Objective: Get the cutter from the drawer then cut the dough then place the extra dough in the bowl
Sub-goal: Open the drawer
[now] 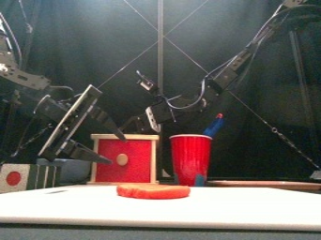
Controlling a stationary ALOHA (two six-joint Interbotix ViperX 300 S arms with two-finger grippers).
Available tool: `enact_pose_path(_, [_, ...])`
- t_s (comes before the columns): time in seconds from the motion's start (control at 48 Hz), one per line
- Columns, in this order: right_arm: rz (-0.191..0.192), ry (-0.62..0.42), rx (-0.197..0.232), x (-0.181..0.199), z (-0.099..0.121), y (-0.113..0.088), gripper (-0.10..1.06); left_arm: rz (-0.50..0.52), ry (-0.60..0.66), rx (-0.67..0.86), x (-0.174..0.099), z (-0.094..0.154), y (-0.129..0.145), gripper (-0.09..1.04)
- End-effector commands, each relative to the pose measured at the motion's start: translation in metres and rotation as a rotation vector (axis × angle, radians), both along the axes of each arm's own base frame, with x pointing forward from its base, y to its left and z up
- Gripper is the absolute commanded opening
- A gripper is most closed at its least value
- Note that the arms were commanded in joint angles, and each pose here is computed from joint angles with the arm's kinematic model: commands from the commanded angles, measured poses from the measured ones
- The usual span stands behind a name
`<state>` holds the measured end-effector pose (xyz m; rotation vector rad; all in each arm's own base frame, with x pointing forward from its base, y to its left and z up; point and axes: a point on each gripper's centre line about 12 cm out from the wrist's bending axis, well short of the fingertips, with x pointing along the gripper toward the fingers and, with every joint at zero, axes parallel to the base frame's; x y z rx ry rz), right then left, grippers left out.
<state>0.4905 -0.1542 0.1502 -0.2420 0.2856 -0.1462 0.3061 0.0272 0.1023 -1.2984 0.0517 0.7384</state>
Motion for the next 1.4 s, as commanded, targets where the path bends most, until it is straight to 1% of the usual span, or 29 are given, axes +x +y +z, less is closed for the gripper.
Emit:
enact_pose_path(0.021, [0.007,0.023,0.0,-0.001,-0.003,0.005,-0.01,0.029,-0.017,-0.001,0.005,0.003,0.008,0.85])
enact_pose_path(0.271, [0.012,0.025,0.0,0.0,-0.004,0.007,-0.01,0.078,-0.01,0.004,0.006,0.001,0.024,0.85])
enact_pose_path(0.542, [0.01,0.025,0.004,0.0,-0.005,0.008,-0.01,0.08,-0.005,0.001,0.015,-0.003,0.025,0.85])
enact_pose_path(0.688, [0.016,0.025,0.003,0.001,-0.005,0.01,-0.01,0.087,0.008,0.005,0.013,-0.006,0.028,0.83])
enact_pose_path(0.833, [0.023,0.024,0.001,0.001,-0.004,0.013,-0.01,0.091,0.016,0.007,0.012,-0.008,0.029,0.71])
enact_pose_path(0.958, [0.023,0.025,0.004,0.002,-0.005,0.014,-0.01,0.092,0.022,0.006,0.011,-0.009,0.03,0.57])
enact_pose_path(1.083, [0.024,0.023,0.005,0.002,-0.004,0.014,-0.01,0.086,0.038,-0.004,0.01,-0.012,0.029,0.47])
enact_pose_path(1.167, [0.021,0.026,0.007,0.001,-0.005,0.014,-0.01,0.068,0.056,-0.028,0.01,-0.014,0.025,0.44])
enact_pose_path(1.25, [0.02,0.025,0.008,0.001,-0.005,0.014,-0.01,0.03,0.084,-0.049,0.009,-0.015,0.02,0.43])
enact_pose_path(1.396, [0.018,0.028,0.009,0.001,-0.006,0.013,-0.01,-0.065,0.123,-0.077,0.011,-0.015,0.008,0.43])
